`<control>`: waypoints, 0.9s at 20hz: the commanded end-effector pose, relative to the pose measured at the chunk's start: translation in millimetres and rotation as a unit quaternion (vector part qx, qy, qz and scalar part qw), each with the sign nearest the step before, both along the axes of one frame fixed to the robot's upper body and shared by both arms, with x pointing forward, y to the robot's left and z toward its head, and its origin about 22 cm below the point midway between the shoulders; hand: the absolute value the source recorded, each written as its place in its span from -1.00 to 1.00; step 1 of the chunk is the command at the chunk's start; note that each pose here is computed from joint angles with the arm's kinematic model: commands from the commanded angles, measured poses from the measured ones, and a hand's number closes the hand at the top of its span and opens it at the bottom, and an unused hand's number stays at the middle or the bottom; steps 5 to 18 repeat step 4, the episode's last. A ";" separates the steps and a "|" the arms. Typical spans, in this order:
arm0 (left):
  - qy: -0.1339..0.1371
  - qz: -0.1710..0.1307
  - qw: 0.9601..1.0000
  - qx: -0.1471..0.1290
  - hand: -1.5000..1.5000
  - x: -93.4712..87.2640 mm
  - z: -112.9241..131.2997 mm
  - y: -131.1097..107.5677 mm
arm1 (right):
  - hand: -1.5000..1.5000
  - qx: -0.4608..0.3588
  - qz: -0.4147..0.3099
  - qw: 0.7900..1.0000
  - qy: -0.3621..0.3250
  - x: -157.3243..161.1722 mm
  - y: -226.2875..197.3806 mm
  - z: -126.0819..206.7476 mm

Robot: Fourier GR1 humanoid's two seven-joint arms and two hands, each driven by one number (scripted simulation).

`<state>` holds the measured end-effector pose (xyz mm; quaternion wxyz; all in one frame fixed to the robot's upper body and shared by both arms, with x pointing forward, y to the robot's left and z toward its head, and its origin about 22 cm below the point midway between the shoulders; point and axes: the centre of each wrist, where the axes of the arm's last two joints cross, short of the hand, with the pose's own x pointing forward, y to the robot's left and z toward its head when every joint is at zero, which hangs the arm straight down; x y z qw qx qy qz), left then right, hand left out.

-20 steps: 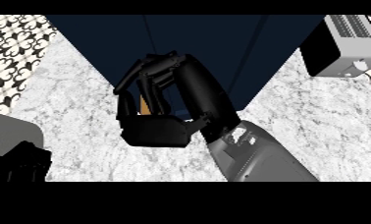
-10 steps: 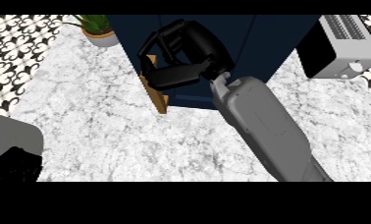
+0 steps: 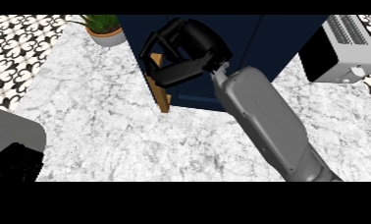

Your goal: Pick up the bottled water, place it into the cabinet and close the cabinet

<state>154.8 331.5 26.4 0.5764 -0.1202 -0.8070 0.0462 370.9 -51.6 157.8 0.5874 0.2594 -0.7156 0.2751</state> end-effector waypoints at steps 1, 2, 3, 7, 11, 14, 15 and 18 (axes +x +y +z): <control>-0.006 0.001 1.000 -0.002 1.00 6.8 7.4 0.4 | 1.00 -0.016 -0.129 0.991 0.029 40.2 -61.7 -10.7; -0.008 0.001 1.000 -0.001 1.00 11.3 9.4 -2.5 | 1.00 -0.013 -0.122 0.992 0.025 43.5 -65.5 1.5; -0.007 -0.007 1.000 0.003 1.00 10.1 6.3 -2.2 | 1.00 -0.011 -0.128 0.991 0.029 43.1 -62.6 -3.6; -0.006 -0.008 1.000 0.004 1.00 11.2 10.8 -1.8 | 1.00 -0.016 -0.129 0.991 0.021 41.8 -59.0 -4.8; -0.006 -0.008 1.000 0.004 1.00 11.2 10.8 -1.8 | 1.00 -0.016 -0.129 0.991 0.021 41.8 -59.0 -4.8; -0.006 -0.008 1.000 0.004 1.00 11.2 10.8 -1.8 | 1.00 -0.016 -0.129 0.991 0.021 41.8 -59.0 -4.8; -0.006 -0.008 1.000 0.004 1.00 11.2 10.8 -1.8 | 1.00 -0.016 -0.129 0.991 0.021 41.8 -59.0 -4.8; -0.006 -0.008 1.000 0.004 1.00 11.2 10.8 -1.8 | 1.00 -0.016 -0.129 0.991 0.021 41.8 -59.0 -4.8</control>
